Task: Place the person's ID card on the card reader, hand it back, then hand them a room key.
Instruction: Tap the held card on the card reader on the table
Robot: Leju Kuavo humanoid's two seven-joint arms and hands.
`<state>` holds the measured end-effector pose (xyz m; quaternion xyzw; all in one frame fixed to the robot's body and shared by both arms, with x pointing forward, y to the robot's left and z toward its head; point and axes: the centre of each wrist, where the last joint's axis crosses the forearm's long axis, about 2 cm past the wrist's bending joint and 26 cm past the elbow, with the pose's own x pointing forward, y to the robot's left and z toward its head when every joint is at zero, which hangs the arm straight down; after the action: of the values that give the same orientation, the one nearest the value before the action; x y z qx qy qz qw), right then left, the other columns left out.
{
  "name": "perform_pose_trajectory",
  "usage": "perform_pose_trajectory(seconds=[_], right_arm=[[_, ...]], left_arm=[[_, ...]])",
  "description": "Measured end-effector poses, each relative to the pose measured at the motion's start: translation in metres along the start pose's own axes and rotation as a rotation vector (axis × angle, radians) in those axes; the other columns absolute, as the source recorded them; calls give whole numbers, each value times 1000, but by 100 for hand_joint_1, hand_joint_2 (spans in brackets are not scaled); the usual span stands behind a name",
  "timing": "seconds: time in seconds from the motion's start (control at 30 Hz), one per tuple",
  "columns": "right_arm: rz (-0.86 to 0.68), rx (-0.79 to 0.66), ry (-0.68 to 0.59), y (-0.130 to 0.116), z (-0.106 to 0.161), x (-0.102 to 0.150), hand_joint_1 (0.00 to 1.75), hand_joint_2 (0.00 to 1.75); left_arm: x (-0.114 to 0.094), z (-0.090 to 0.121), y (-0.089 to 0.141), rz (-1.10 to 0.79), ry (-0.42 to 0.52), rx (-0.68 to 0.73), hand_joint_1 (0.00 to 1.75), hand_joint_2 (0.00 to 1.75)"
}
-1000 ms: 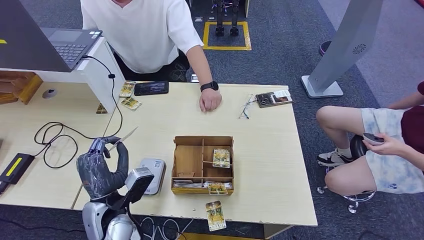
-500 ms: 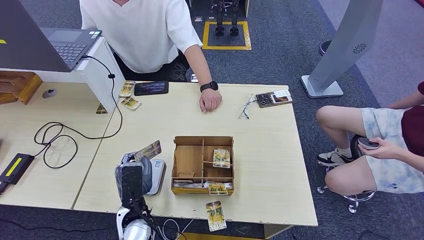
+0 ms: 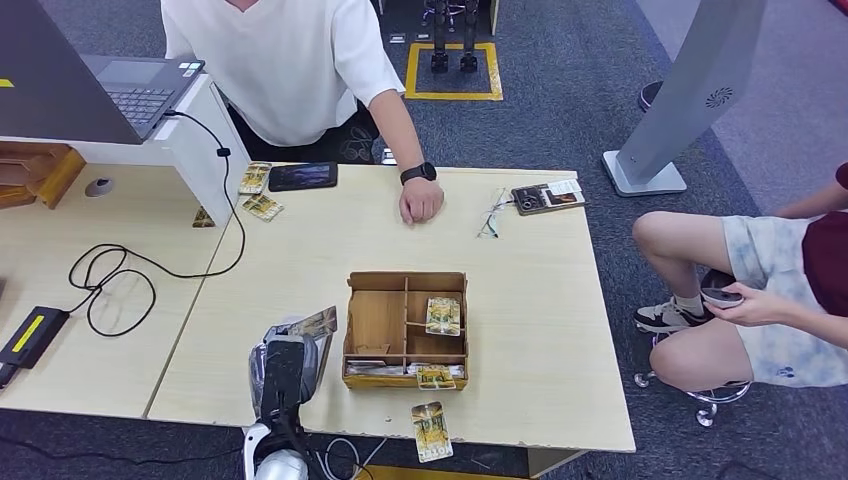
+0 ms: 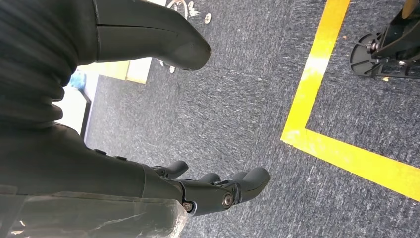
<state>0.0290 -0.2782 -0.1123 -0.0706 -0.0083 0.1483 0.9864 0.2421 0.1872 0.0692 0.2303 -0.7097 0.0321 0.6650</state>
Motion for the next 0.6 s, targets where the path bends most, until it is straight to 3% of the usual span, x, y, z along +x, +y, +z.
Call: perform_pose_trajectory(seconds=[0.17, 0.6], right_arm=[[4, -1, 0, 0, 0, 0, 0, 175], [19, -6, -1, 0, 0, 0, 0, 175]], left_arm=[[-9, 0, -1, -131, -48, -37, 175, 175], [-31, -4, 7, -295, -26, -26, 175, 175]])
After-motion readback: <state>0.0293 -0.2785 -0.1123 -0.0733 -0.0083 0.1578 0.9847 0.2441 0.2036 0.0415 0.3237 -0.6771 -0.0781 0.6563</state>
